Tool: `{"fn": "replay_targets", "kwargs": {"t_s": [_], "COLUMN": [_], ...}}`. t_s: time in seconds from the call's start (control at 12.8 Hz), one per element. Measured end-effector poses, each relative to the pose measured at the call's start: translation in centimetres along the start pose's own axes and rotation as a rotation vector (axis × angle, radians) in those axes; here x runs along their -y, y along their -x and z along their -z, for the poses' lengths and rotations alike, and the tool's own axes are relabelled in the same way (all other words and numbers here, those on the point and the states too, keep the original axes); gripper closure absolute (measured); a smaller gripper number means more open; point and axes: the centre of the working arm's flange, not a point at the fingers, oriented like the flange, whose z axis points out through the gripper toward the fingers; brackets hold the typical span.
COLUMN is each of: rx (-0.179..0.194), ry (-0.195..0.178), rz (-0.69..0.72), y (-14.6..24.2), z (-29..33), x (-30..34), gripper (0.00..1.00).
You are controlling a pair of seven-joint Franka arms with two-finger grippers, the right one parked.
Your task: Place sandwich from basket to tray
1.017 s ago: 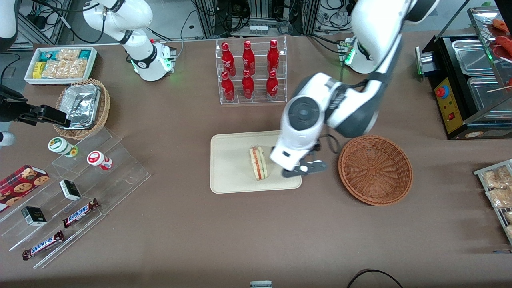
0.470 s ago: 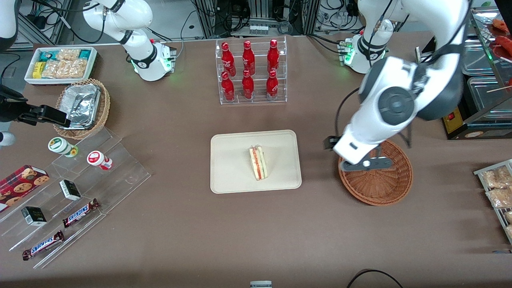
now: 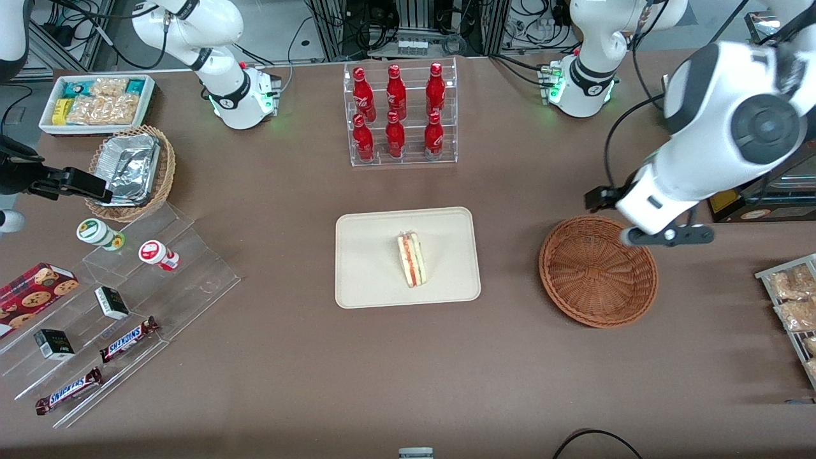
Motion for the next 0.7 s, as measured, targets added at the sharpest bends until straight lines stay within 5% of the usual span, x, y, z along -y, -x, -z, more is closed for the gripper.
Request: {"fn": "replay_targets", "kwargs": {"t_s": [0.7], "rx": [0.031], "ry": [0.003], "rz": [-0.021], "y": [5.4], "z": [5.0], "x": [6.8], "gripper": [0.00]}}
